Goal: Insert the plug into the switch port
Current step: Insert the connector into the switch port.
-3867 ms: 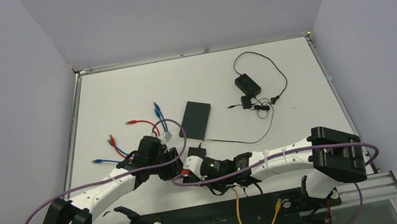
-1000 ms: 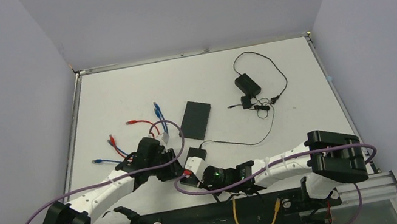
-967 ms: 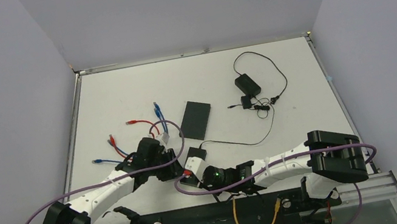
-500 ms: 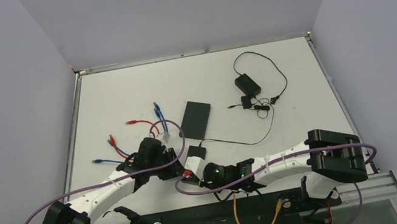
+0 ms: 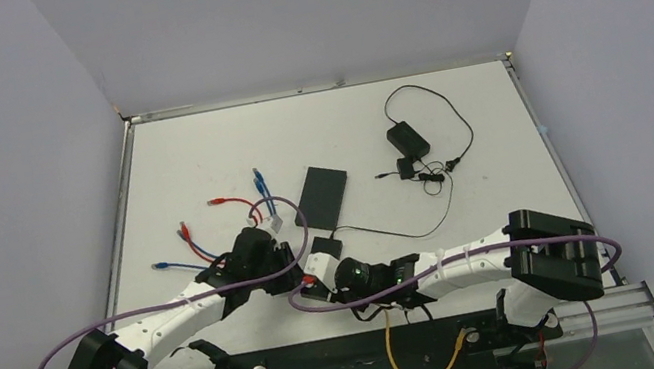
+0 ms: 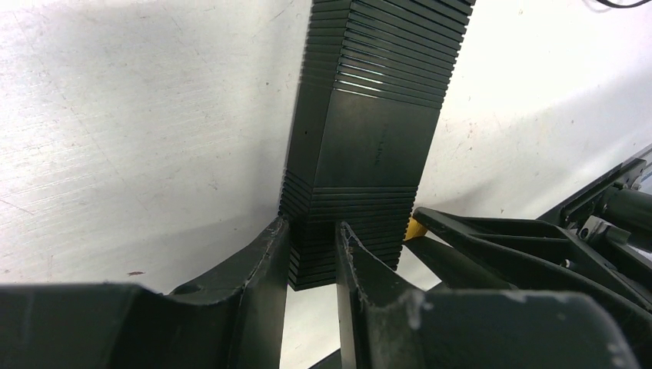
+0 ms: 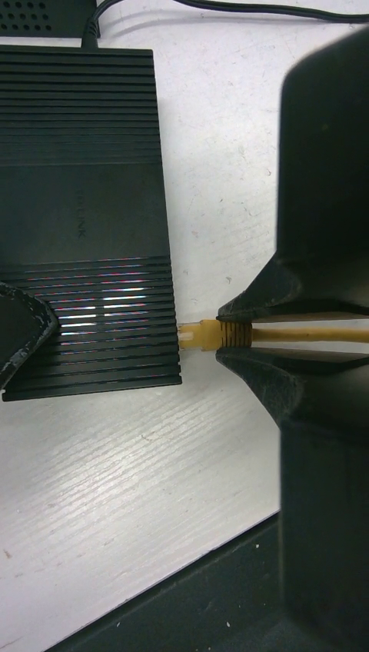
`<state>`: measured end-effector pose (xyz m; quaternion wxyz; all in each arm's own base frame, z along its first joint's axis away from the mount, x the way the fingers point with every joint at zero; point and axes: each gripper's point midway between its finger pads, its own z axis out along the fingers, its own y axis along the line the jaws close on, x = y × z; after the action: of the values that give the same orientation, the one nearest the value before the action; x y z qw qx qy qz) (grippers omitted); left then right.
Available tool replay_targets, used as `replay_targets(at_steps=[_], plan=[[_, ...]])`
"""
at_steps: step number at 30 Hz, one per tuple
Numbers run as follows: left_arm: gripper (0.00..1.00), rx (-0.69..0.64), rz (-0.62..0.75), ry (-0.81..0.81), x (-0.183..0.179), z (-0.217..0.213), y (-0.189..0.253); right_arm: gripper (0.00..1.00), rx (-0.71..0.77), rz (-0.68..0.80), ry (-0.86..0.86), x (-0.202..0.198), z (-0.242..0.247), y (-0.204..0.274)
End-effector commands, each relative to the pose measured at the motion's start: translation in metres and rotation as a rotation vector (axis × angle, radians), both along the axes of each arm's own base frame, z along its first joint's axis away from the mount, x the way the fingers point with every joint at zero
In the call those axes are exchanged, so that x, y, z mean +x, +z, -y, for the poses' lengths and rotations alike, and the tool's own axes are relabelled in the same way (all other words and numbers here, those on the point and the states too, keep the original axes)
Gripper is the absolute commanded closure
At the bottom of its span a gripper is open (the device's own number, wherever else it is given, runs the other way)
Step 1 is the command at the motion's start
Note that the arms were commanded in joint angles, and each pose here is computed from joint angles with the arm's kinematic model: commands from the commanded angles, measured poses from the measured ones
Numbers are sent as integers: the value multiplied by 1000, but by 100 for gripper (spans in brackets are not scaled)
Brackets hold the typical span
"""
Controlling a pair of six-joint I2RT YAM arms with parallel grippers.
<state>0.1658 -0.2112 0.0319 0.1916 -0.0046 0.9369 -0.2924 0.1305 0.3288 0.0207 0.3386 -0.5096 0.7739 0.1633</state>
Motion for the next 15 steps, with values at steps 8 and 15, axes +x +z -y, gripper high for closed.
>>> replay_targets(at_steps=[8, 15], plan=[[77, -87, -93, -113, -35, 23, 10, 100, 352, 132, 2, 41, -70, 96], [68, -16, -54, -59, -22, 13, 18, 100, 231, 61, 11, 27, -46, 61]])
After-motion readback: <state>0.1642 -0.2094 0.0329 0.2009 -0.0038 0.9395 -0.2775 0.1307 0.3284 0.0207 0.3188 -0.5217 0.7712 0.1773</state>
